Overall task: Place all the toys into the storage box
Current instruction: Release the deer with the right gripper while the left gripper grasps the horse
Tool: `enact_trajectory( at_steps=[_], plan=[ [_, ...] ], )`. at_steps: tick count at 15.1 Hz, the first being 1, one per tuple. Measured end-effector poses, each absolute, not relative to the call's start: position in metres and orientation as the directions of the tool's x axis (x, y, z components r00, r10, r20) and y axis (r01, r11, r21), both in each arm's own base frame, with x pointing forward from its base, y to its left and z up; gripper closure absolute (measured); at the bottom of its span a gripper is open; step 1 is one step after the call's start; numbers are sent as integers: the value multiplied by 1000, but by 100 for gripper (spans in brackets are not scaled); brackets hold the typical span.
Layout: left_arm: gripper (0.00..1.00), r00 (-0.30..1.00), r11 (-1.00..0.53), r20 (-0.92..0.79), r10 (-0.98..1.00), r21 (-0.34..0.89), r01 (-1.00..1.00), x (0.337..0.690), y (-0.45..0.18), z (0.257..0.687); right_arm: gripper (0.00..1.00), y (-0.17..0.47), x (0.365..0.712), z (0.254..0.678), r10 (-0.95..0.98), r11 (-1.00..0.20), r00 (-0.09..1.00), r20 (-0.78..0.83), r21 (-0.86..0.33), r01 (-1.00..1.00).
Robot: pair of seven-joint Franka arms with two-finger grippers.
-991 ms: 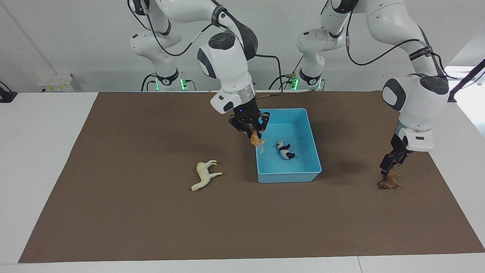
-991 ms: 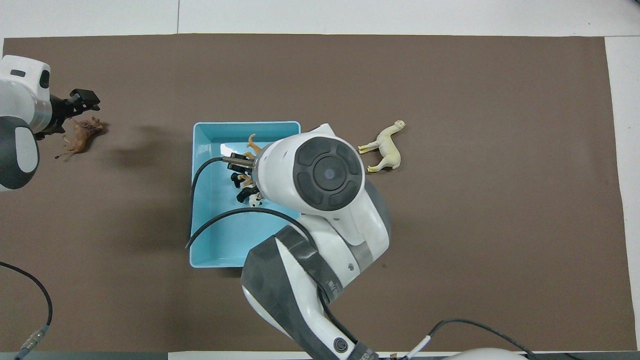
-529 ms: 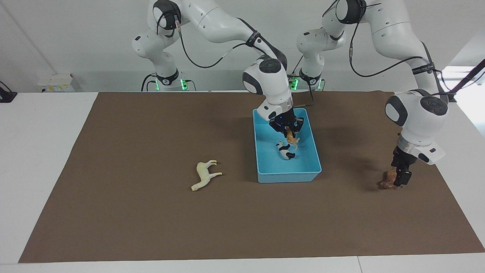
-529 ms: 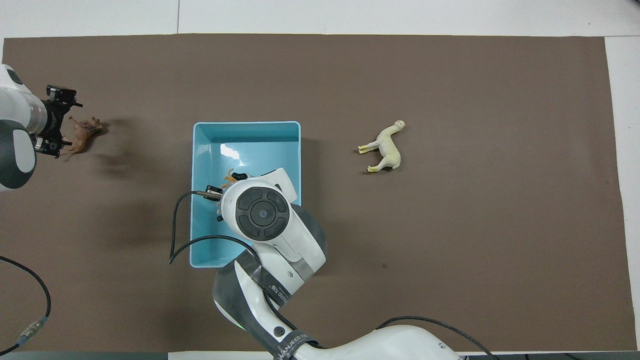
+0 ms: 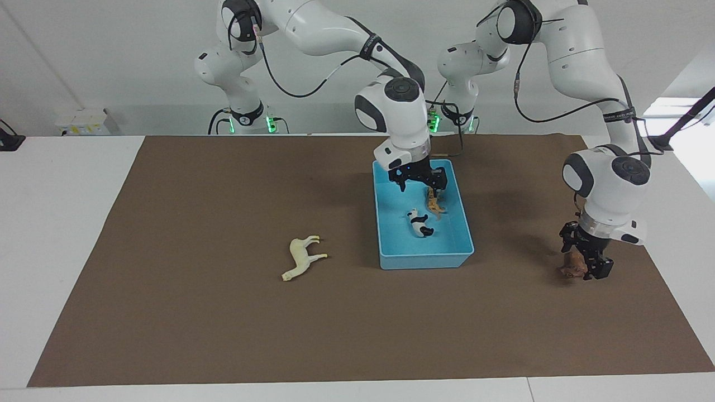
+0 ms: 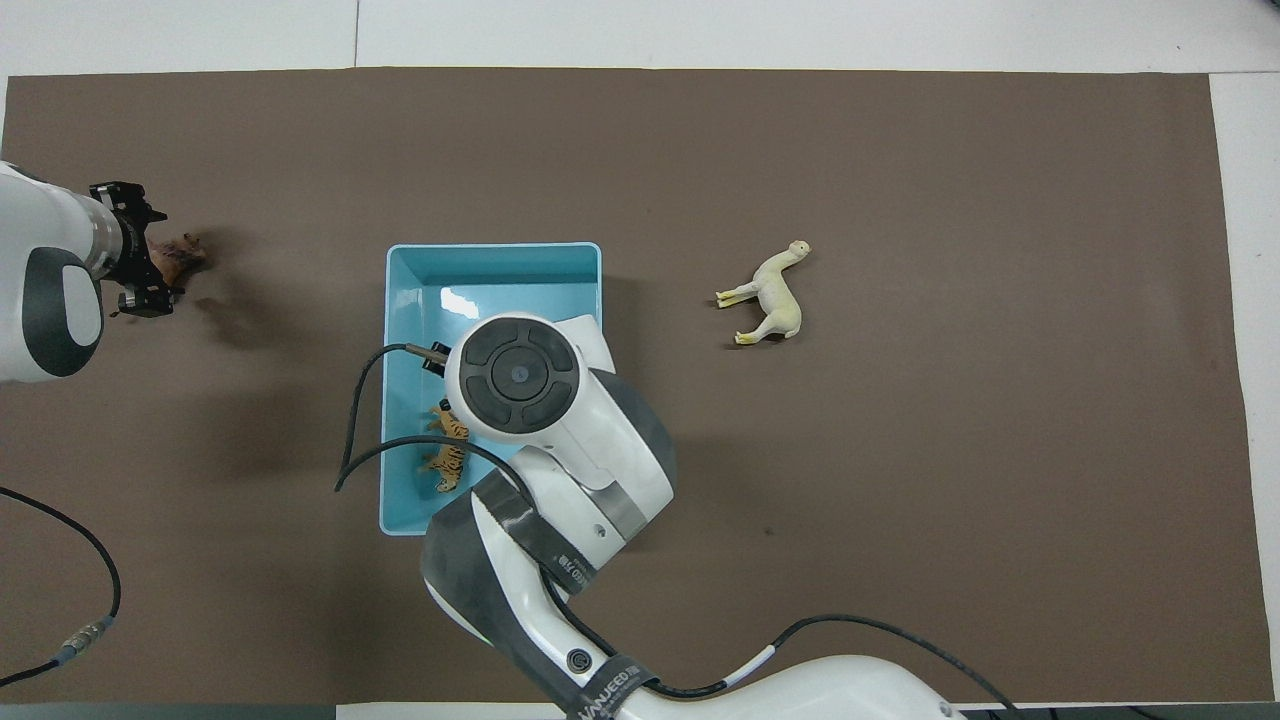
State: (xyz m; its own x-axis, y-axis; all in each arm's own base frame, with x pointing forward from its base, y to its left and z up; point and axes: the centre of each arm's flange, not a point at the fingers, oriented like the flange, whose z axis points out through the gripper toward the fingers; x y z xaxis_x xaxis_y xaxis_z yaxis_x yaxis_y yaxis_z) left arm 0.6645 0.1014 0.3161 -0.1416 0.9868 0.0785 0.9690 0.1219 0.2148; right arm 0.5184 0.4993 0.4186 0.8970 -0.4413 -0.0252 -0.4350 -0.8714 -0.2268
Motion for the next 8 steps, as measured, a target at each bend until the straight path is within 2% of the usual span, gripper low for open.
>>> enact_trajectory(
  at_steps=[4, 6, 8],
  plan=[
    [0, -162, 142, 69, 984, 229, 963, 666, 103, 307, 0, 414, 573, 454, -406, -905, 913, 45, -160, -394],
    [0, -164, 144, 66, 984, 232, 962, 667, 102, 298, 0, 376, 592, 445, -316, -944, 947, 54, -120, -308],
    [0, -165, 146, 64, 984, 238, 960, 668, 103, 294, 0, 337, 605, 418, -195, -980, 980, 42, -61, -192]
  ],
)
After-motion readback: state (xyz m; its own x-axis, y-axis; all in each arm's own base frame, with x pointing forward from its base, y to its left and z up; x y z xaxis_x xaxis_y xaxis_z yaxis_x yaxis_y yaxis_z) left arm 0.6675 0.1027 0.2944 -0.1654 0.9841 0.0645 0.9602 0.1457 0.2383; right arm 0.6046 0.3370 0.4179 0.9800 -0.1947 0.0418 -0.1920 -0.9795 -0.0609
